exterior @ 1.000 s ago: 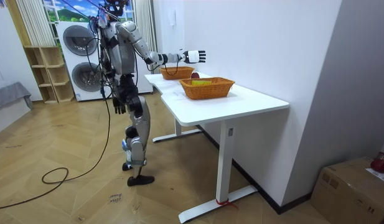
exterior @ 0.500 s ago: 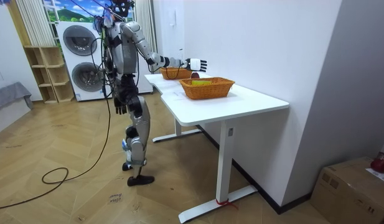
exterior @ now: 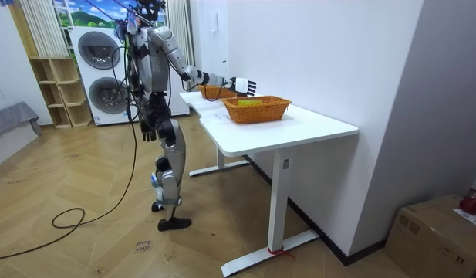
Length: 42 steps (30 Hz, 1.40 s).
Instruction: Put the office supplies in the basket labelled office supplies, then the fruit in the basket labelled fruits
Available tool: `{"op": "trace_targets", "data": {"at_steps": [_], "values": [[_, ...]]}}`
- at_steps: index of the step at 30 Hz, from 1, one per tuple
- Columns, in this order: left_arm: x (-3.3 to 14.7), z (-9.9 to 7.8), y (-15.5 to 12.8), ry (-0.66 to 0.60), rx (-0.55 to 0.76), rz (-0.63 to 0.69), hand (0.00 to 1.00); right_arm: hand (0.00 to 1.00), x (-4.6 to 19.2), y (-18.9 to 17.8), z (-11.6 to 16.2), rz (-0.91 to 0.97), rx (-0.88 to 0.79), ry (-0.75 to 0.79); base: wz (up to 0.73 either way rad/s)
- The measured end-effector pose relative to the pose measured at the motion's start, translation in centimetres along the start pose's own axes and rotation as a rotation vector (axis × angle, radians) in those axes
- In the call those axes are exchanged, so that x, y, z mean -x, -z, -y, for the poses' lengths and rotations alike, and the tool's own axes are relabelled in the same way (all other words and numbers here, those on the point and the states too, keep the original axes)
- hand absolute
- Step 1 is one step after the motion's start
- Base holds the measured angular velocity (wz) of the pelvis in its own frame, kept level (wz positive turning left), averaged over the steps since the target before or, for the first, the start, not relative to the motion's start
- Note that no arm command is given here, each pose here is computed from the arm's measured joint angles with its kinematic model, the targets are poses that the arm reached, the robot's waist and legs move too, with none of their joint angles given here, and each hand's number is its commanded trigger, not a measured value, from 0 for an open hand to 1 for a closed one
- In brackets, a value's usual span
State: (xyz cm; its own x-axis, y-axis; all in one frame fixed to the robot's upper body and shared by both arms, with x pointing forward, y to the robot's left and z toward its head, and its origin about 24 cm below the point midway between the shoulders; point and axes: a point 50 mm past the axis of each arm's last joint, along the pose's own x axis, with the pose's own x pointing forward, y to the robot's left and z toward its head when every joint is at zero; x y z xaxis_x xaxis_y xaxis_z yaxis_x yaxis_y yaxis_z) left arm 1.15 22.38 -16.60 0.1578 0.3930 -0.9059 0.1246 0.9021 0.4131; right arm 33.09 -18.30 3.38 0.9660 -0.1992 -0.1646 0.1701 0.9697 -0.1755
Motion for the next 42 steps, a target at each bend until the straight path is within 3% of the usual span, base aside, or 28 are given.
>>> {"op": "trace_targets", "data": {"at_steps": [42], "values": [[0.1,0.9,0.6,0.089,0.043,-0.028,0.0,0.0,-0.1,2.1,0.6,-0.084,0.052,-0.003,0.01]]}}
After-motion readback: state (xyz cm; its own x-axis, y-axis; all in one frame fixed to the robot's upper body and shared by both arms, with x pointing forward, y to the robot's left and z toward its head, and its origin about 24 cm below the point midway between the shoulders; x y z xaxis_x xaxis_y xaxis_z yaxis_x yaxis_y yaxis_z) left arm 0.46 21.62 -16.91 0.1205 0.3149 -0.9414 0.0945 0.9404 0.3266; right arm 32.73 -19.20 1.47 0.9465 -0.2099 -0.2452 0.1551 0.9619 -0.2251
